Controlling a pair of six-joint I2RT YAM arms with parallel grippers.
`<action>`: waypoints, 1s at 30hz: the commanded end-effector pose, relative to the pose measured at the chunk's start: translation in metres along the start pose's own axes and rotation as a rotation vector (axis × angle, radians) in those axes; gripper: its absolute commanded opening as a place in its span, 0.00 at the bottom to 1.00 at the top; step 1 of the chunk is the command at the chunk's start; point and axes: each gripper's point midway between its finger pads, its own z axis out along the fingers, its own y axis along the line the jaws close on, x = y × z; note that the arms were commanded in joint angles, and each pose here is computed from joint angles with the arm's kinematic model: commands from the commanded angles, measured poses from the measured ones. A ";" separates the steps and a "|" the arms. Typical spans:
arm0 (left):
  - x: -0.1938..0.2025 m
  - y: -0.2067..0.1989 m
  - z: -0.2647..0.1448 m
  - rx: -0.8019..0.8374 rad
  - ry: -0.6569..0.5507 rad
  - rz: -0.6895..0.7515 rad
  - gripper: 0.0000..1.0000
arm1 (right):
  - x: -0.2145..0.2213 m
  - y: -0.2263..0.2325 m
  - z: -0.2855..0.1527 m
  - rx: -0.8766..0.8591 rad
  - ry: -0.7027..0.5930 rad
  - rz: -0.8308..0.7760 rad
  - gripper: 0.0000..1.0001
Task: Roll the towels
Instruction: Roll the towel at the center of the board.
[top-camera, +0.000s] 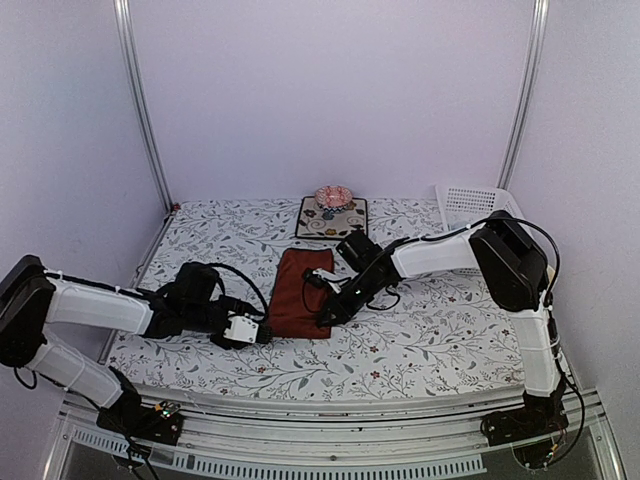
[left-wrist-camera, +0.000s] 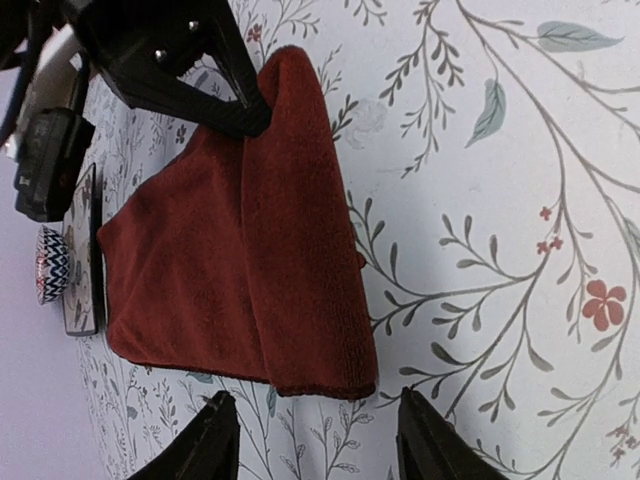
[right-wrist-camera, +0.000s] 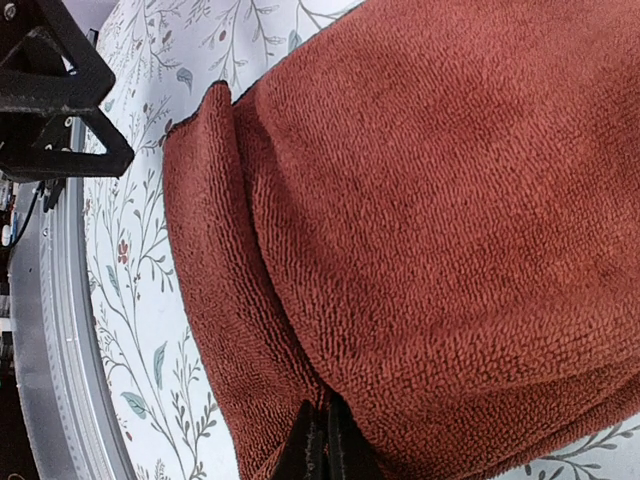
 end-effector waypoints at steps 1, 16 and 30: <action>0.000 0.000 0.013 -0.059 0.046 0.074 0.54 | 0.022 -0.012 0.014 0.019 0.067 0.057 0.03; 0.018 -0.026 0.039 -0.067 0.185 0.097 0.49 | 0.022 -0.013 0.011 0.025 0.062 0.062 0.03; 0.028 -0.047 0.048 0.017 0.241 0.113 0.18 | 0.019 -0.010 0.009 0.020 0.054 0.049 0.03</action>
